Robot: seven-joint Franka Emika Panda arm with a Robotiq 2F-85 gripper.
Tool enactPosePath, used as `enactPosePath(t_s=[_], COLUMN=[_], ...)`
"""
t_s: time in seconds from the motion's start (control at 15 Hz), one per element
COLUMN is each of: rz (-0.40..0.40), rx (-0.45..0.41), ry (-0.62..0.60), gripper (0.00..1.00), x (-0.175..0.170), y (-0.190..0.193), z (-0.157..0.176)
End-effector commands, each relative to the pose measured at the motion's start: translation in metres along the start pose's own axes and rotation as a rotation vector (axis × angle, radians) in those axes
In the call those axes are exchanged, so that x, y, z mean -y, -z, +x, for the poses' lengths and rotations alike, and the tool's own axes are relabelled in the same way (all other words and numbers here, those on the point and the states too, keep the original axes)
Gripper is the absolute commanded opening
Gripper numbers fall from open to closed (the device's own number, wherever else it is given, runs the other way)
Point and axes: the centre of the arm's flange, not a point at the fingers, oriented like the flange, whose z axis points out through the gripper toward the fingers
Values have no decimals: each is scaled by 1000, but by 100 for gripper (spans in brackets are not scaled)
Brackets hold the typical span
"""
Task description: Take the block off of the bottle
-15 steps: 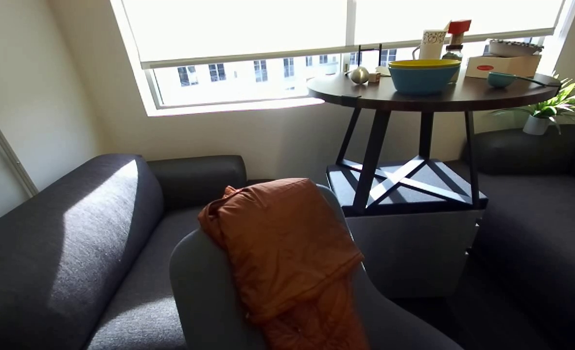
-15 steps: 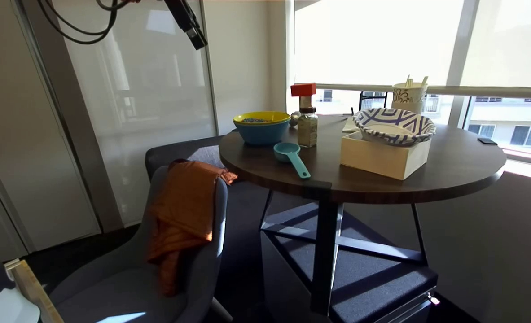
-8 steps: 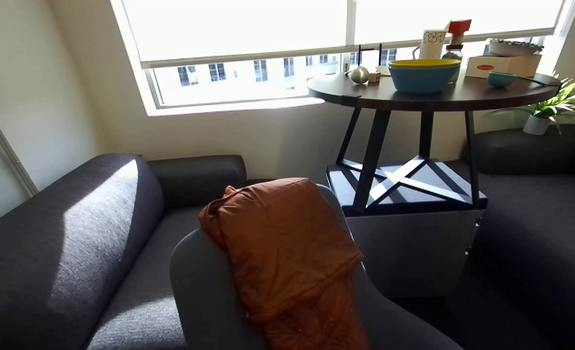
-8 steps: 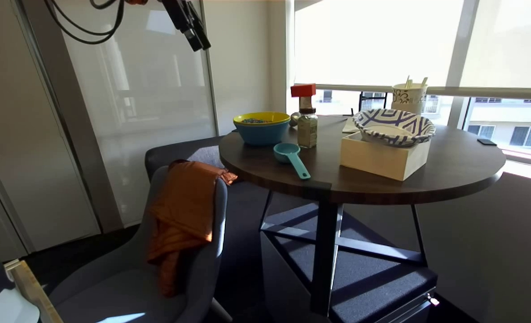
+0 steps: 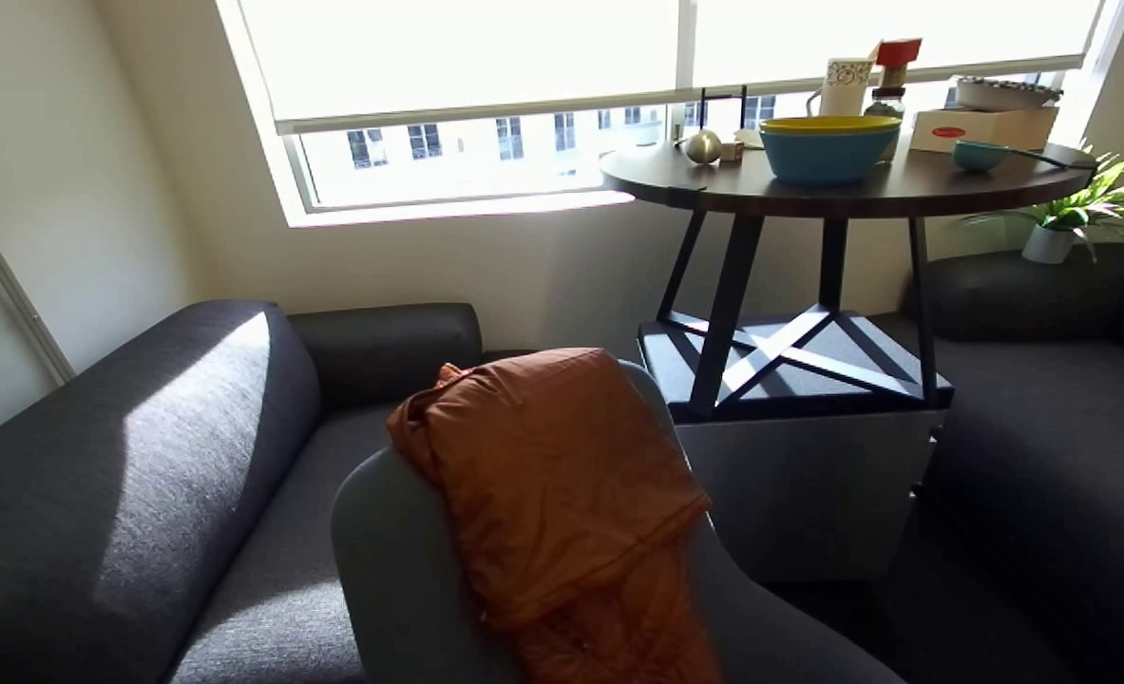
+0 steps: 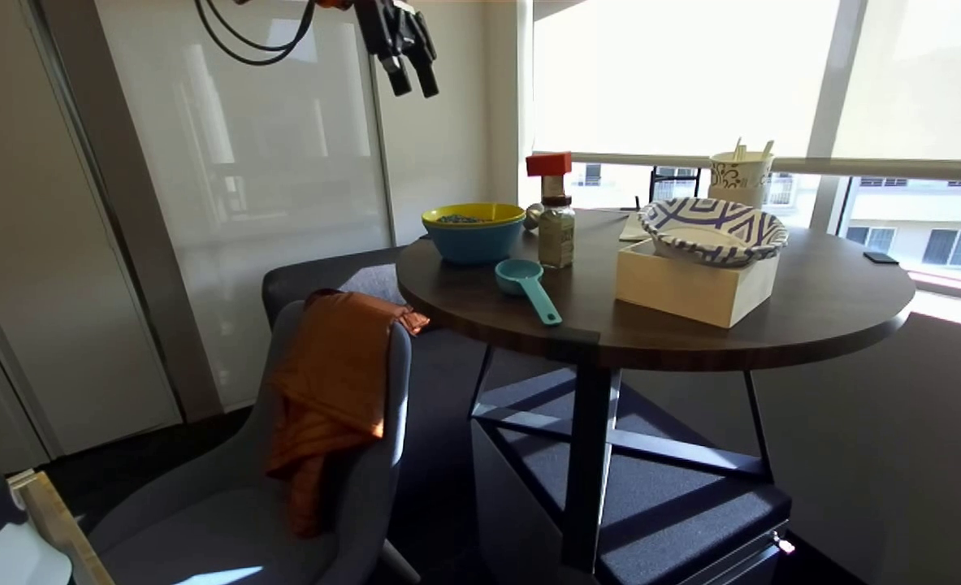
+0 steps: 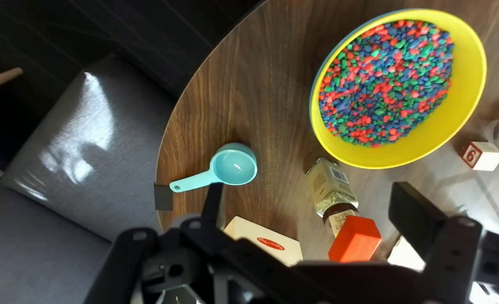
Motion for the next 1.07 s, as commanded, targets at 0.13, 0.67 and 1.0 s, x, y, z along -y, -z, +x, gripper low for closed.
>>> enactPosePath(t_s=[0.13, 0.67, 1.0], rz=[58, 48, 64], rx=[67, 77, 117], ry=[52, 4, -43], gripper=[100, 100, 100], x=[18, 36, 60], y=[-11, -20, -52], z=[39, 63, 115])
